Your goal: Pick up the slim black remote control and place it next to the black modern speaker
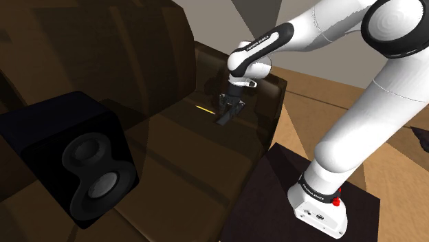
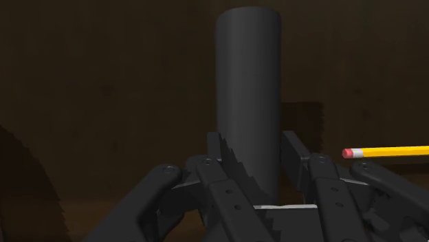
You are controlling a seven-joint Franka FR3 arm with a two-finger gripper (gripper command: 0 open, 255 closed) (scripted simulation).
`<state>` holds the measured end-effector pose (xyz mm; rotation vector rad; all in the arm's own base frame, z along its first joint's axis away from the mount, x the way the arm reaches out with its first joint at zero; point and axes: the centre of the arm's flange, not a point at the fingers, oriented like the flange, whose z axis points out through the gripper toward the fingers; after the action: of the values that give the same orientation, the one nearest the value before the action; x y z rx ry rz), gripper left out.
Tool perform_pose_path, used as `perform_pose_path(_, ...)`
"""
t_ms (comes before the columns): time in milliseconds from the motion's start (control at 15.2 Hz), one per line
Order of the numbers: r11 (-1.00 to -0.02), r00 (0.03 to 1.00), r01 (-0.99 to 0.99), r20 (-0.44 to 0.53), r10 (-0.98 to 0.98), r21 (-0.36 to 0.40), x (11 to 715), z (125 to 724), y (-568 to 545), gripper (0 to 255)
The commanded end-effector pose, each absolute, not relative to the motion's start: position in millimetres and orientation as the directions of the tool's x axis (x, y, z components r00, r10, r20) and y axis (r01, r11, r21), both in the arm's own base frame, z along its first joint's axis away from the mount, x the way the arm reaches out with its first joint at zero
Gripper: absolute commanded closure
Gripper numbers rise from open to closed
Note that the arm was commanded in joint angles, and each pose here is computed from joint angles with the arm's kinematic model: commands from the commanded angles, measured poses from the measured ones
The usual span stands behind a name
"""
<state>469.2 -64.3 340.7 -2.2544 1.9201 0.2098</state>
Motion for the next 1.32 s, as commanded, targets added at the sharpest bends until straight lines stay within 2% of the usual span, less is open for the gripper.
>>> perform_pose_path(0, -0.155, 0.160, -0.987, -0.218, -0.963, -0.040, 469, 350, -65, 255)
perform_pose_path(1254, -0.155, 0.160, -0.987, -0.218, -0.963, -0.040, 469, 451, -65, 255)
